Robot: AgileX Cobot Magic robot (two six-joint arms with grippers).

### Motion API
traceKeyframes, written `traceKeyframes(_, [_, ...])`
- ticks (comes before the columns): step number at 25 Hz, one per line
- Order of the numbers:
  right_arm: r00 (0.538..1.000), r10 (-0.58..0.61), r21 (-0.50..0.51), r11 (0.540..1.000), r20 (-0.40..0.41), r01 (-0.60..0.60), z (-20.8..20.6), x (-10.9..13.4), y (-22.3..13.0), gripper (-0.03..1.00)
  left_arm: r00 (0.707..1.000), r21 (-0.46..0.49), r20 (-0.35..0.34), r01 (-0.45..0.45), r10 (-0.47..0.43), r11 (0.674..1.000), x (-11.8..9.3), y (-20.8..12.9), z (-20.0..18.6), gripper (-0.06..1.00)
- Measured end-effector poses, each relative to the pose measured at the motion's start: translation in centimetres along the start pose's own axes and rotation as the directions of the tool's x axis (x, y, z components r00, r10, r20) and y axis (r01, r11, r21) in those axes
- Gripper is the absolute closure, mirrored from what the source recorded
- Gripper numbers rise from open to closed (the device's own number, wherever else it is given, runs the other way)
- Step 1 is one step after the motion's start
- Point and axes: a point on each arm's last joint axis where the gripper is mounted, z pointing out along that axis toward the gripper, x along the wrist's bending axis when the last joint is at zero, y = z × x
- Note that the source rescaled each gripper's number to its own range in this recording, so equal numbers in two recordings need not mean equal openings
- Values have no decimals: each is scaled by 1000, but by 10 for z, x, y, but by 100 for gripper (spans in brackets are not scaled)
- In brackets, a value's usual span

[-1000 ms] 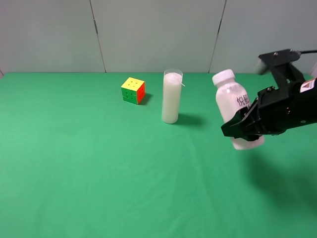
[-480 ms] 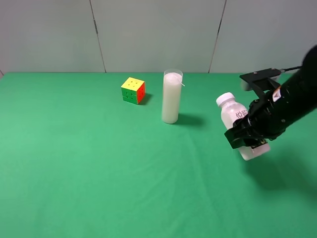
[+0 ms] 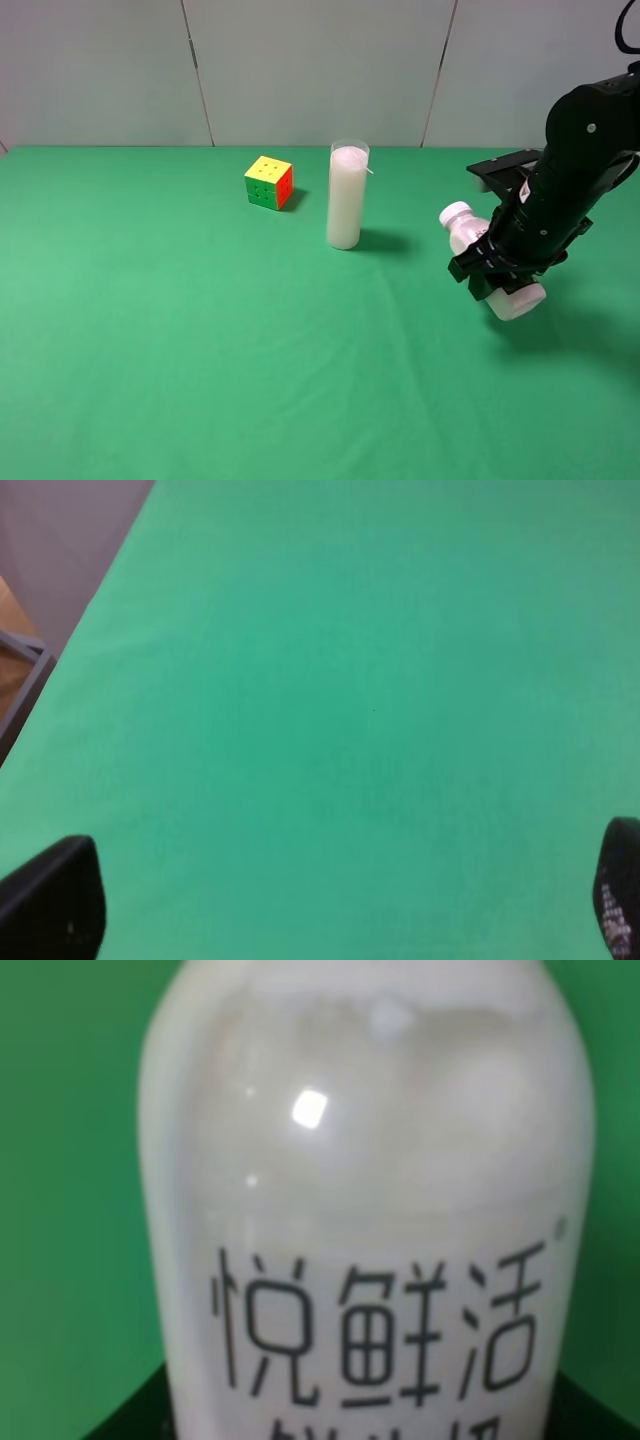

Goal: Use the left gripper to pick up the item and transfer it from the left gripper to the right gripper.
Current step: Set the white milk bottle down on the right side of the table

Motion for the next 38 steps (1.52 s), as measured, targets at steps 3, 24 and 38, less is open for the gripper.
traceKeyframes(3, [998,60,15,998,8,-60,6,-17,1,96,1000,0,0,0,0,1000,0,0,0,0])
traceKeyframes(24, [995,104,-20,994,4,-104,11,-27,5,97,1000,0,0,0,0,1000,0,0,0,0])
traceKeyframes(38, [995,101,-20,995,3,-101,11,-27,5,97,1000,0,0,0,0,1000,0,0,0,0])
